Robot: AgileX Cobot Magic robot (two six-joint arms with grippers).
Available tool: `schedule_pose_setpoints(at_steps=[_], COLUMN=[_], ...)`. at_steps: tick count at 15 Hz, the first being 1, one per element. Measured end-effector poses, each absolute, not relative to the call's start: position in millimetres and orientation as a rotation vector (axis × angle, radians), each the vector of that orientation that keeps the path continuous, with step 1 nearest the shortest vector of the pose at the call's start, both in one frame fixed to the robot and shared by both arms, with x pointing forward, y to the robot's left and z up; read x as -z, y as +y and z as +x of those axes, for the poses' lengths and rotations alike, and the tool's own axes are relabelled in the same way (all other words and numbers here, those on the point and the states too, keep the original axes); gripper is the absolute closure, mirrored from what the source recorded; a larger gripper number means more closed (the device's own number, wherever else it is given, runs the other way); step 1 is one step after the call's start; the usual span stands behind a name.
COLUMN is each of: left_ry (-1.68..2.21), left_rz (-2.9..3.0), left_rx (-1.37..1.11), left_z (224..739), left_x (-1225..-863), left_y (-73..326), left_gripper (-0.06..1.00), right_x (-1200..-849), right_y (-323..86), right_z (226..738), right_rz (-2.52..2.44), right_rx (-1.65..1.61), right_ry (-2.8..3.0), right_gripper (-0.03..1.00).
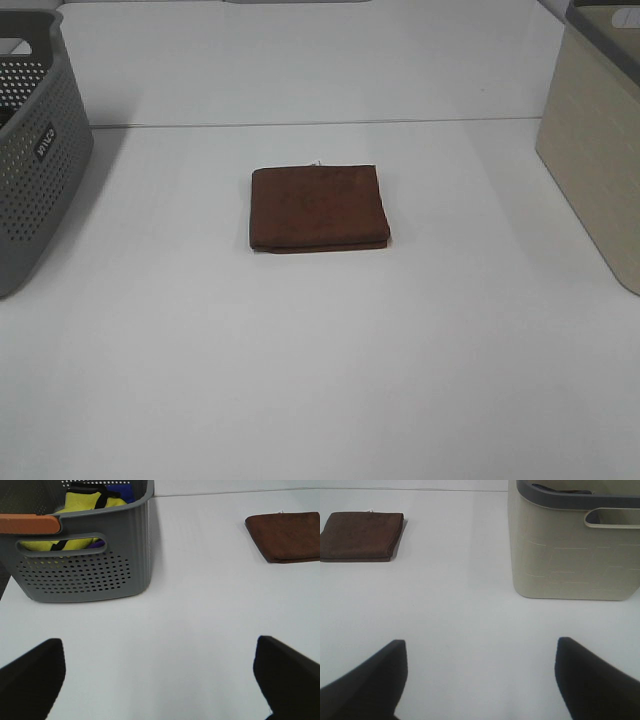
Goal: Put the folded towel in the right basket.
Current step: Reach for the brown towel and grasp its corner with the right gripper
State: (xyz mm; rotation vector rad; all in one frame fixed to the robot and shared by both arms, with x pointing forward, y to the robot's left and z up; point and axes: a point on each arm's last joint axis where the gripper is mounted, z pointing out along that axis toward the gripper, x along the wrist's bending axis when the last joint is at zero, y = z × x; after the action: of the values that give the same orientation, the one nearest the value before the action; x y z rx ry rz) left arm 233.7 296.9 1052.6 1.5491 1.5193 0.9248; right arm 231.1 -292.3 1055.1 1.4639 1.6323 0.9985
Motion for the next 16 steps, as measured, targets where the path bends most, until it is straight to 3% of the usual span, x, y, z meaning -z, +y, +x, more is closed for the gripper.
schedule_pose_setpoints(at_steps=[16], left_ry=[1.519], left_rz=[1.549], left_rx=[-0.925], left_z=[233.7], left_x=[-1052.6], left_y=[296.9], left_gripper=[-0.03], right_x=[-1055.1], right_y=[-292.3], right_z=[231.1], right_rz=[1.464], right_rx=[-0.999], right_ry=[1.632], right_gripper=[0.2])
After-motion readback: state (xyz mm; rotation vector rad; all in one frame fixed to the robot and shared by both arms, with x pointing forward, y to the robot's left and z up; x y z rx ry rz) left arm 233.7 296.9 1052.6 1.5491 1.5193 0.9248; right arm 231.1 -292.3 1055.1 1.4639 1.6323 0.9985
